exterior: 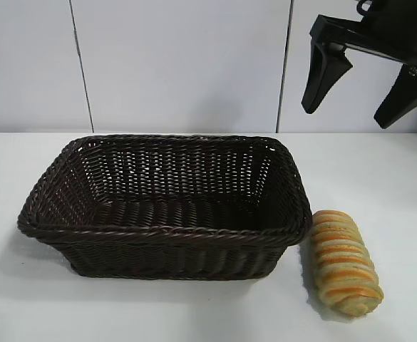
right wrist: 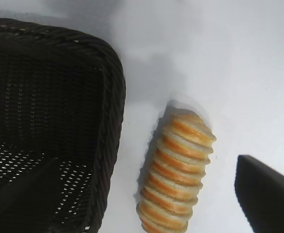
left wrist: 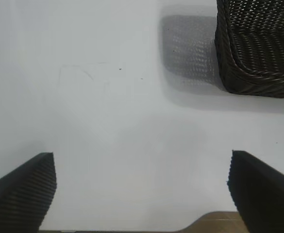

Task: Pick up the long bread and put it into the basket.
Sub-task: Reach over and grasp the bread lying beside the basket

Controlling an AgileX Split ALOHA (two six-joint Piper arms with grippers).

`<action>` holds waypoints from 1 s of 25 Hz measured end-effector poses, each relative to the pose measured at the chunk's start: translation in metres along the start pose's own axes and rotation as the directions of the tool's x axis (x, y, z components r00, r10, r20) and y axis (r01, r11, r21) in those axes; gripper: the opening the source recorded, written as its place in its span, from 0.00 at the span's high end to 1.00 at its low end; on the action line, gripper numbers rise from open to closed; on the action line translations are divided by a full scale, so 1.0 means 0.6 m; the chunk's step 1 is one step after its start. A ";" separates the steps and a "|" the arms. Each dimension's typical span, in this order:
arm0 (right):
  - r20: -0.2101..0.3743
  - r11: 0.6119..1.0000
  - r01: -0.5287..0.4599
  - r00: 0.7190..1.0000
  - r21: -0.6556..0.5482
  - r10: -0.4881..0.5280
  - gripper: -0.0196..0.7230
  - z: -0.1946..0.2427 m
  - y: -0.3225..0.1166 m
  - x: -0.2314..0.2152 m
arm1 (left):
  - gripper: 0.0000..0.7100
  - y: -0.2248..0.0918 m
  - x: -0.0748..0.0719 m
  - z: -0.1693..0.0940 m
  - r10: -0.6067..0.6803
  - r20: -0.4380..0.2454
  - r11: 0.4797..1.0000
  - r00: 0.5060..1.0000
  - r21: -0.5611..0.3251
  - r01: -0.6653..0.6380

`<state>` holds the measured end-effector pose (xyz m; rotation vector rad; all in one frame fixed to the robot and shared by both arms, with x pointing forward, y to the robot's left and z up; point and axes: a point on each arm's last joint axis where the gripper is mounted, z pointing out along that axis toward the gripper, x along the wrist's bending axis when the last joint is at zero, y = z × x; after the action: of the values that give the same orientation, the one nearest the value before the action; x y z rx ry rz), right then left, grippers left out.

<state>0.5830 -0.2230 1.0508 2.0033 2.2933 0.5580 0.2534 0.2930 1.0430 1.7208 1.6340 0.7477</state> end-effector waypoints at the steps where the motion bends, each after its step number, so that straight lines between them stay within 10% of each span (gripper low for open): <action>1: 0.004 1.000 0.000 1.000 0.001 0.000 0.04 0.000 0.000 -0.001 | 0.02 -0.003 -0.001 -0.004 0.002 -0.001 1.000 1.000 -0.021 -0.002; 6: 0.011 0.999 -0.007 1.000 0.040 0.007 0.04 0.016 -0.014 -0.005 | 0.02 -0.022 -0.004 -0.028 0.013 -0.005 0.989 1.000 -0.147 -0.014; 25: 0.080 0.997 -0.055 0.996 0.048 0.051 0.04 0.115 -0.103 -0.040 | 0.02 -0.023 -0.004 -0.029 0.022 -0.006 0.988 1.000 -0.150 -0.022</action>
<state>0.5469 -0.2359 0.9631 2.0739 2.2370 0.4210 0.2311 0.2919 1.0434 1.6335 1.5235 0.8636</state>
